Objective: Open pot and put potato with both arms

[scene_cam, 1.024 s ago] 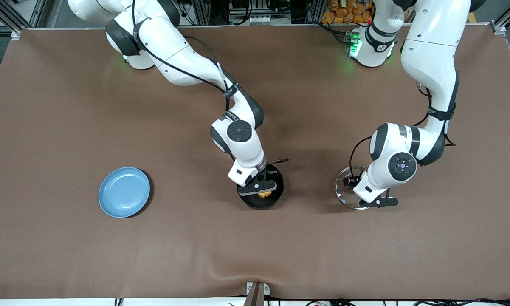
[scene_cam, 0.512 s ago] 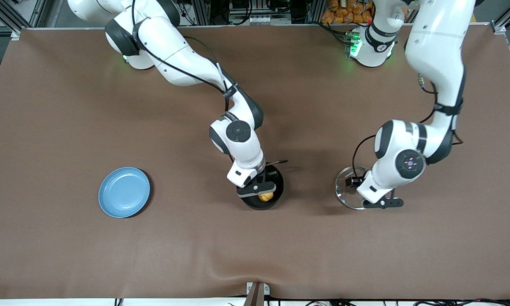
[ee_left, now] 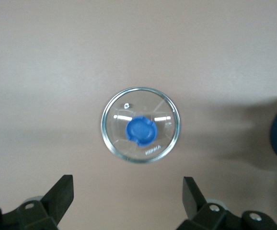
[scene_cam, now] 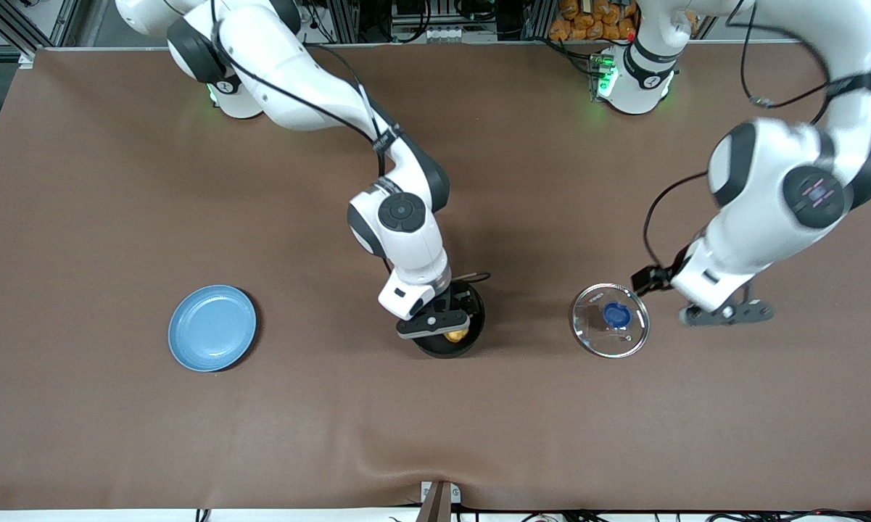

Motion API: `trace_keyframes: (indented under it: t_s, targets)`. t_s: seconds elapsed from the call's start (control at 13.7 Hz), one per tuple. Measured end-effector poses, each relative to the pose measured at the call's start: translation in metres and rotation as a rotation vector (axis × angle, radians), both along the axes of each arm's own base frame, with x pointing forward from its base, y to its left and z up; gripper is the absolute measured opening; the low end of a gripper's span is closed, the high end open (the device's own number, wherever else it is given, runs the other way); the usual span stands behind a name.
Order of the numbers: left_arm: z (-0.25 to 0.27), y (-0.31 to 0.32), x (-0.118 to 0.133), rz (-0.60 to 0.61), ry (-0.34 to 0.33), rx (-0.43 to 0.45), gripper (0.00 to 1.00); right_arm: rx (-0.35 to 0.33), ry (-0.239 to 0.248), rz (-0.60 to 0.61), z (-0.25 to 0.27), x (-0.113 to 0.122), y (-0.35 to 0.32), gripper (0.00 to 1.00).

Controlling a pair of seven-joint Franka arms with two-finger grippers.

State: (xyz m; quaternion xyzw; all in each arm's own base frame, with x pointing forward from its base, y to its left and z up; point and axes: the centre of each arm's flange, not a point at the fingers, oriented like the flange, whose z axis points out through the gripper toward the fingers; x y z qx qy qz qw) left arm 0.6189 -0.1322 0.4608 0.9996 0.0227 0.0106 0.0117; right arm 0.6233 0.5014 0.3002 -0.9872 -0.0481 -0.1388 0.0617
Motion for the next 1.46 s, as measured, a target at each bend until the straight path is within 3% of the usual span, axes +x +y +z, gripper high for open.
trace_keyframes:
  t_s: [0.22,0.51,0.73,1.02,1.32,1.46]
  targets:
    - [0.074,0.008,-0.024,0.000,0.010,-0.005,1.00,-0.038,0.006,-0.051,0.066,0.012,-0.032,1.00]
    - [0.147,0.014,-0.043,-0.002,-0.002,-0.011,1.00,-0.090,0.088,-0.194,0.152,0.038,-0.130,1.00]
    - [0.161,0.024,-0.043,0.014,-0.011,-0.013,1.00,-0.110,0.138,-0.273,0.187,0.048,-0.194,1.00]
    - [0.162,0.026,-0.042,0.017,-0.013,-0.013,1.00,-0.147,0.175,-0.205,0.203,0.052,-0.275,1.00]
    - [0.176,0.033,-0.046,0.028,-0.037,-0.018,1.00,-0.159,0.222,-0.198,0.212,0.037,-0.359,1.00]
    - [0.185,0.042,-0.050,0.042,-0.048,-0.024,1.00,-0.133,0.238,-0.198,0.220,0.027,-0.395,1.00]
